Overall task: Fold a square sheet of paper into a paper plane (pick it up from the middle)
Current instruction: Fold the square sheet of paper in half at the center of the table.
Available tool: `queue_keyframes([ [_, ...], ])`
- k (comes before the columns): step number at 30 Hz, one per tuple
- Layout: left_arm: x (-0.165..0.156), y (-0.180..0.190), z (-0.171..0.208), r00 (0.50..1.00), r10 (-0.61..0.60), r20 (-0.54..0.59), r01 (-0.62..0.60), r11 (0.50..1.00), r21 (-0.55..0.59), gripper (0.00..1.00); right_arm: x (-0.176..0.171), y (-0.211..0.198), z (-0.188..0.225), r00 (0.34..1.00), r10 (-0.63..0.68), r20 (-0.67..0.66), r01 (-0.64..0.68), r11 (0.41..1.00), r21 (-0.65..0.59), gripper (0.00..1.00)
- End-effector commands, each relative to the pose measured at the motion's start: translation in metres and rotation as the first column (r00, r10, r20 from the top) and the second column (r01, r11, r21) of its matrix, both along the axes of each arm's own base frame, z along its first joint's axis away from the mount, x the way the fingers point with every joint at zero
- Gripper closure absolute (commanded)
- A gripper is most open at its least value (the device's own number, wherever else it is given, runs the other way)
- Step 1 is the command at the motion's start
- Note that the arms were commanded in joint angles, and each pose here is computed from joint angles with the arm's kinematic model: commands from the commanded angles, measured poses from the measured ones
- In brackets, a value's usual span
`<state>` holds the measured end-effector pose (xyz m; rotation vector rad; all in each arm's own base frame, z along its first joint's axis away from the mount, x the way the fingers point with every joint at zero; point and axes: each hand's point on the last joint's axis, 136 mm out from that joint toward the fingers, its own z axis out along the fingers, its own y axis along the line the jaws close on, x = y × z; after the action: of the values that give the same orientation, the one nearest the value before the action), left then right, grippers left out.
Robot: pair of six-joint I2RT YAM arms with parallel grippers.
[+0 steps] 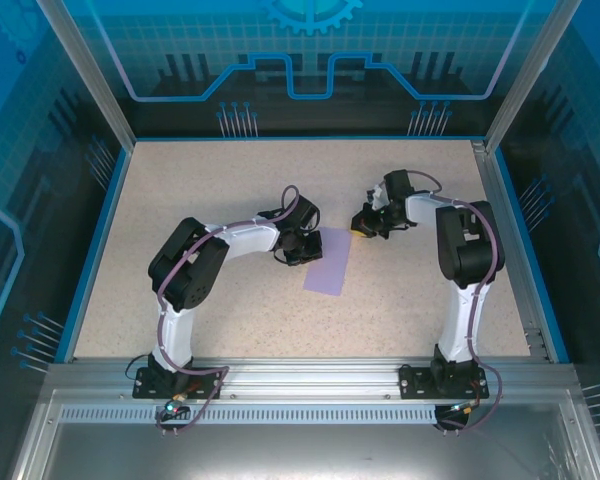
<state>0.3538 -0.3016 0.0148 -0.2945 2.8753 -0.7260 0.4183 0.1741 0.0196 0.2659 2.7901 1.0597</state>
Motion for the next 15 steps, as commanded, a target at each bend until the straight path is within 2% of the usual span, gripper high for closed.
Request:
queue_keyframes([
  [1,-0.035,0.015,-0.041,0.99,0.001,-0.143,0.011,0.997,0.081,1.0,-0.011,-0.002,-0.03,0.999,0.008,-0.046,-0.01,0.999,-0.045,0.95],
  [7,-0.043,0.013,-0.044,0.988,0.008,-0.155,0.01,0.993,0.114,1.0,-0.014,-0.007,-0.041,0.994,0.038,-0.106,-0.052,0.99,-0.129,0.94],
  [9,-0.044,0.013,-0.044,0.988,0.014,-0.154,0.005,0.993,0.121,1.0,-0.012,-0.003,-0.032,0.994,0.05,-0.1,-0.059,0.994,-0.087,0.94],
  [12,-0.043,0.013,-0.041,0.989,0.032,-0.145,-0.014,0.992,0.128,1.0,-0.004,0.008,-0.008,0.995,0.072,-0.067,-0.07,0.997,0.039,0.92],
  [15,-0.042,0.012,-0.036,0.99,0.049,-0.13,-0.032,0.991,0.132,1.0,0.0,0.005,0.021,0.997,0.08,-0.004,-0.079,0.997,0.02,0.89],
])
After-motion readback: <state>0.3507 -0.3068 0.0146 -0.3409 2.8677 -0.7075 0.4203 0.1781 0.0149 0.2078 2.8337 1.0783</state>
